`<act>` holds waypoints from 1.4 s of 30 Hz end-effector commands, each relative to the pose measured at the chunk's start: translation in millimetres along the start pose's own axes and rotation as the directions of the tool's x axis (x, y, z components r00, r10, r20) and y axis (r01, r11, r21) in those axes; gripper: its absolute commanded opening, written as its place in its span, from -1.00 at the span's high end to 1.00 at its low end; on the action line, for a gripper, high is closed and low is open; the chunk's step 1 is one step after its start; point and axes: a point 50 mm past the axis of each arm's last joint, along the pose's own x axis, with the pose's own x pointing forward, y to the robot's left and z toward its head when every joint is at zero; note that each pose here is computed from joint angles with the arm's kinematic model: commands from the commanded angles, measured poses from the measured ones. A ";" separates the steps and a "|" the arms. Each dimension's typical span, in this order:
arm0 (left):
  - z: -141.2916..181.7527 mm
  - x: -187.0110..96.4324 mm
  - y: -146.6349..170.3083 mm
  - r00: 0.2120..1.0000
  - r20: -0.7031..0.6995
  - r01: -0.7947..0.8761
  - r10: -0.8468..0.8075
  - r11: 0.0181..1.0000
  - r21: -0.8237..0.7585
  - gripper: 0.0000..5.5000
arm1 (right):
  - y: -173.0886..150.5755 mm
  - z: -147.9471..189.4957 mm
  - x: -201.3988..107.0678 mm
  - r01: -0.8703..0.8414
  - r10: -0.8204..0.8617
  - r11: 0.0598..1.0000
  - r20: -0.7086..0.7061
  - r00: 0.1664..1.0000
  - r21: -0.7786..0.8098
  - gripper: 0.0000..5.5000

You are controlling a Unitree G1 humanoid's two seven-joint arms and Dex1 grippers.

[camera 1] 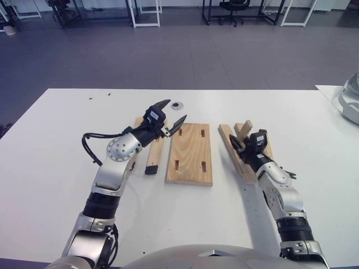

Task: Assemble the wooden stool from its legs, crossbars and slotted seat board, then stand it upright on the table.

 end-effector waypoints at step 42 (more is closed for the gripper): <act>34.6 7.4 -7.3 0.956 0.267 0.206 0.124 0.366 -0.908 -0.34 | 74.0 93.7 -21.7 -0.433 0.573 0.739 0.144 0.807 -0.516 0.25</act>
